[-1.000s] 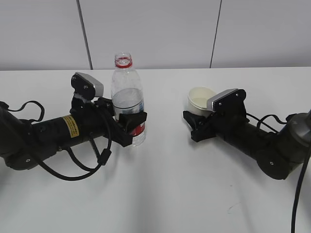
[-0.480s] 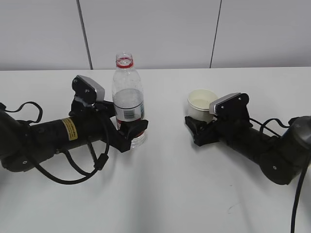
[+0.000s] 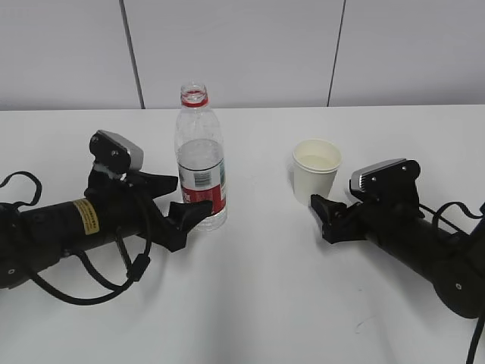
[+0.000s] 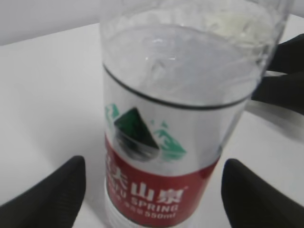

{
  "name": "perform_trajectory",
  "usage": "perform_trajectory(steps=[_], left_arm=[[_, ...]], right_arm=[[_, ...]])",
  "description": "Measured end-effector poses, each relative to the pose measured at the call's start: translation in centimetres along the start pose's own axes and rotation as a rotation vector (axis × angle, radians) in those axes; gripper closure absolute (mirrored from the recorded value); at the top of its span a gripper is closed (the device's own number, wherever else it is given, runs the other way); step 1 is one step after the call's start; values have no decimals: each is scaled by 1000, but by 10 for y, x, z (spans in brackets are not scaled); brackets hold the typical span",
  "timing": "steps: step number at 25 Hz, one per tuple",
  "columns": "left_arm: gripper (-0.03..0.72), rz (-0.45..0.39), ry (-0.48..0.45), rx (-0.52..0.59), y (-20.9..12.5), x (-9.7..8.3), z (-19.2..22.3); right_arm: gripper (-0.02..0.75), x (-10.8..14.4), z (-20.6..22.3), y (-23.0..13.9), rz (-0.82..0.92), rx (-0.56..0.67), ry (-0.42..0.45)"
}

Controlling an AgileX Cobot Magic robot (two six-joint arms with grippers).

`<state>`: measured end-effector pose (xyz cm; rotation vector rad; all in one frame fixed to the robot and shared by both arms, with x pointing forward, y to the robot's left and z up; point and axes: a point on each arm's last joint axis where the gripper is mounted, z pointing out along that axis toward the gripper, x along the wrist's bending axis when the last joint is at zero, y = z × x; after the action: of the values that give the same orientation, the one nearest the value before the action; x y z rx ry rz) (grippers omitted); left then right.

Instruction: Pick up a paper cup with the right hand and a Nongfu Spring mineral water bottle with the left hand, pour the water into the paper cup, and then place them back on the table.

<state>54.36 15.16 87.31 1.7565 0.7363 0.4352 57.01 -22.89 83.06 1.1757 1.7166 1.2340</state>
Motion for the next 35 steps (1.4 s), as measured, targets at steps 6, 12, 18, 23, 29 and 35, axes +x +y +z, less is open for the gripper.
perform_trajectory(steps=[6,12,18,23,29,35], left_arm=[[151,-25,38,30,-4,3,-11],[151,-43,184,36,3,32,-30],[151,-1,362,42,5,59,-44],[151,30,443,145,10,77,-39],[151,26,486,272,29,93,-33],[151,10,541,417,62,107,-36]], right_arm=[[139,-5,-7,-1,33,16,-66],[144,-18,-10,2,82,7,-182],[144,-41,-10,4,105,-14,-257],[145,-58,-2,14,112,-51,-297],[145,-62,12,27,134,50,-276],[145,-71,7,71,148,139,-276]])
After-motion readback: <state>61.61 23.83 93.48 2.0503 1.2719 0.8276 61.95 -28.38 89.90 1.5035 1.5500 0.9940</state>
